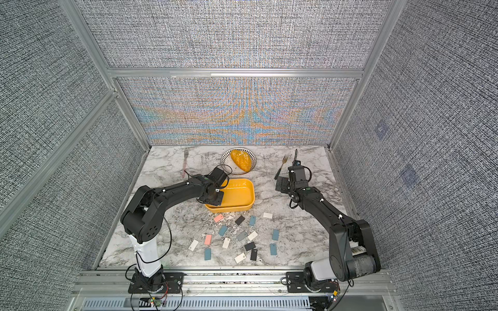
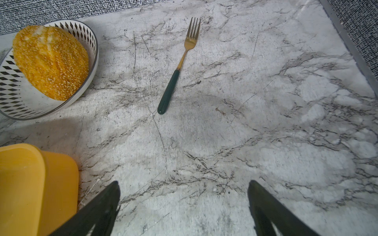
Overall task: Put the eraser in the storage box
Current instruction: Place the eraser in the storage box.
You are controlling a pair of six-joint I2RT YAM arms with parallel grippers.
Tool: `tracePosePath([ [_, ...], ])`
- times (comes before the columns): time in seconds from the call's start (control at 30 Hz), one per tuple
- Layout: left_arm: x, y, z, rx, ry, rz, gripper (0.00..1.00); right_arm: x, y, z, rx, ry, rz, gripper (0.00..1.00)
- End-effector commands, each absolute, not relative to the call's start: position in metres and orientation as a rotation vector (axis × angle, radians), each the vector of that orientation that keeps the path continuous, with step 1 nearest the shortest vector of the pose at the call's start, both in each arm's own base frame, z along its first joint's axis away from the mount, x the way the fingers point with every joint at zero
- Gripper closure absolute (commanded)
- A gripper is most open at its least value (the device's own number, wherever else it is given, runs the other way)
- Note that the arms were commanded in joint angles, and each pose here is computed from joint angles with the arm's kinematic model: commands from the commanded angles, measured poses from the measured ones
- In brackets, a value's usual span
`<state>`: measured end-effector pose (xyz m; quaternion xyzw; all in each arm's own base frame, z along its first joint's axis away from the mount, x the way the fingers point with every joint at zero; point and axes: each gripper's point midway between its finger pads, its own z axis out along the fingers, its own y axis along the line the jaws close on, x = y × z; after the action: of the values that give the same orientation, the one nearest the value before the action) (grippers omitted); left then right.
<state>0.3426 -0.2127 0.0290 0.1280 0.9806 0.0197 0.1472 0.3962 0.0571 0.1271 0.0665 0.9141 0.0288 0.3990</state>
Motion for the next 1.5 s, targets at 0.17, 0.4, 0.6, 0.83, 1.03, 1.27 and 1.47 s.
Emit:
tracePosePath([
  [0.17,0.35,-0.212,0.024,0.333,2.826,0.089,0.72,0.397,0.058,0.127,0.156,2.314,0.075,0.02],
  [0.4,0.345,-0.211,0.014,0.329,2.857,0.088,0.7,0.397,0.059,0.125,0.151,2.319,0.082,0.02],
  [0.6,0.344,-0.21,0.018,0.335,2.857,0.094,0.6,0.397,0.059,0.124,0.153,2.319,0.084,0.02],
  [0.83,0.354,-0.219,0.047,0.336,2.814,0.043,0.53,0.397,0.059,0.123,0.153,2.322,0.085,0.02],
  [1.03,0.361,-0.23,0.088,0.331,2.751,-0.034,0.49,0.397,0.058,0.126,0.153,2.315,0.081,0.02],
  [1.27,0.318,-0.186,0.147,0.393,2.702,0.043,0.39,0.396,0.059,0.125,0.153,2.315,0.091,0.02],
  [1.47,0.232,-0.152,0.147,0.465,2.798,-0.052,0.36,0.395,0.065,0.123,0.143,2.32,0.111,0.02],
])
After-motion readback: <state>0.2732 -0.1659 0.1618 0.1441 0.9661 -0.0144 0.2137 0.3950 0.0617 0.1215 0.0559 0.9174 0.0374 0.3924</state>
